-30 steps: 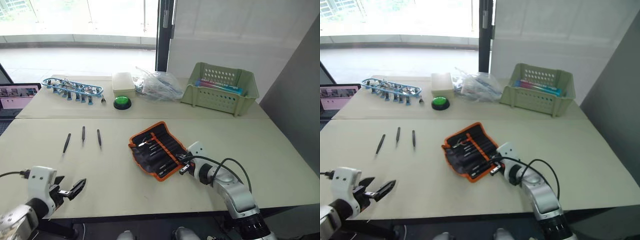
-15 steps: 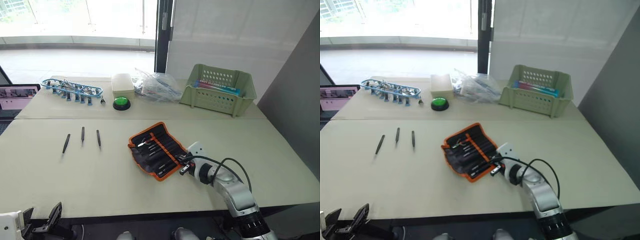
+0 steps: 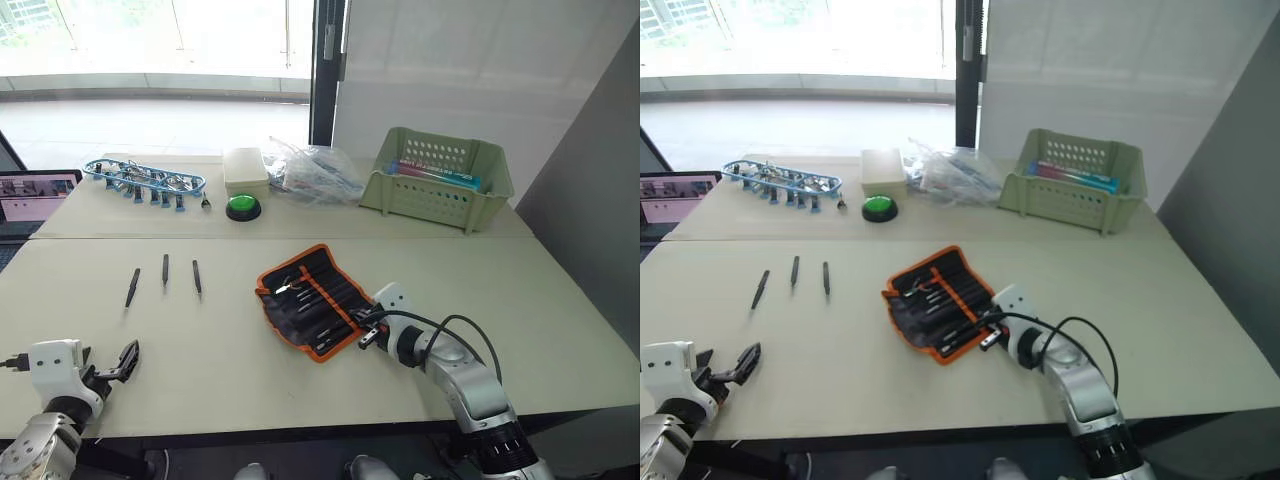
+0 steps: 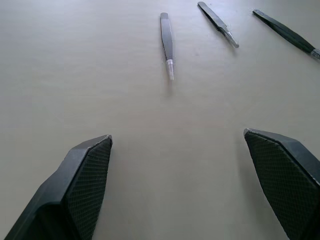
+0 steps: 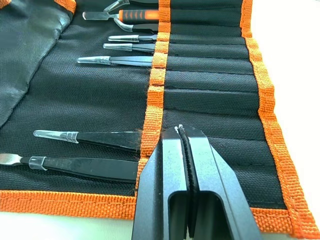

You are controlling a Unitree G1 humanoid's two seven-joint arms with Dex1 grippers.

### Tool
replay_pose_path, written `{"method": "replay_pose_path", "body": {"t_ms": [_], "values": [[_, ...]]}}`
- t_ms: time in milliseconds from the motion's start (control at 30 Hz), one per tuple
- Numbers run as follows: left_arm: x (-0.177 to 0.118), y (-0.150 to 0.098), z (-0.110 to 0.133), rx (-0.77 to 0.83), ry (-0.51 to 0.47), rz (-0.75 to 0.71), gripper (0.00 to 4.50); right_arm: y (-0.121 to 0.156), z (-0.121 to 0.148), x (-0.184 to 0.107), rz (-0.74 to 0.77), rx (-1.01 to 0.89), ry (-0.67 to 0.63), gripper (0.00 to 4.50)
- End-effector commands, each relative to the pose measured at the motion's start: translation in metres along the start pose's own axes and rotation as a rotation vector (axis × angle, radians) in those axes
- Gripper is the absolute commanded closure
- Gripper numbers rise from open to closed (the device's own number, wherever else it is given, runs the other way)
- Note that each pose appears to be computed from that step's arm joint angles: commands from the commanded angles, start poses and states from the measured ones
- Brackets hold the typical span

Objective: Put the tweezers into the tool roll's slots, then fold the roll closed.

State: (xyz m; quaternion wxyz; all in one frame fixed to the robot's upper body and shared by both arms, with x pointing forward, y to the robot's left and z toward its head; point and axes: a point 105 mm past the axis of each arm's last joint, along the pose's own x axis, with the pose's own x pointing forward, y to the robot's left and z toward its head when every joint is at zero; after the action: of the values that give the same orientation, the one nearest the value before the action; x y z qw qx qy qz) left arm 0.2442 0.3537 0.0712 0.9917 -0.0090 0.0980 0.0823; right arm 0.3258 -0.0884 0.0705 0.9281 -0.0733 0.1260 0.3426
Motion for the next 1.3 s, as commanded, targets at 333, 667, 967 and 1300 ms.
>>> {"method": "replay_pose_path", "body": {"t_ms": [333,667,967,1300], "values": [[0.076,-0.017,-0.014,0.016,0.127,-0.094,0.04,-0.002,-0.015,0.000,-0.025,0.035,0.056,4.50],[0.092,-0.038,-0.028,-0.006,0.166,-0.157,1.89,-0.002,-0.013,0.000,-0.026,0.032,0.052,4.50],[0.092,-0.040,-0.020,-0.003,0.136,-0.161,4.46,-0.001,-0.012,0.000,-0.026,0.032,0.049,4.50],[0.081,-0.026,0.034,0.096,-0.045,-0.132,4.46,-0.003,-0.013,0.001,-0.029,0.033,0.049,4.50]]}}
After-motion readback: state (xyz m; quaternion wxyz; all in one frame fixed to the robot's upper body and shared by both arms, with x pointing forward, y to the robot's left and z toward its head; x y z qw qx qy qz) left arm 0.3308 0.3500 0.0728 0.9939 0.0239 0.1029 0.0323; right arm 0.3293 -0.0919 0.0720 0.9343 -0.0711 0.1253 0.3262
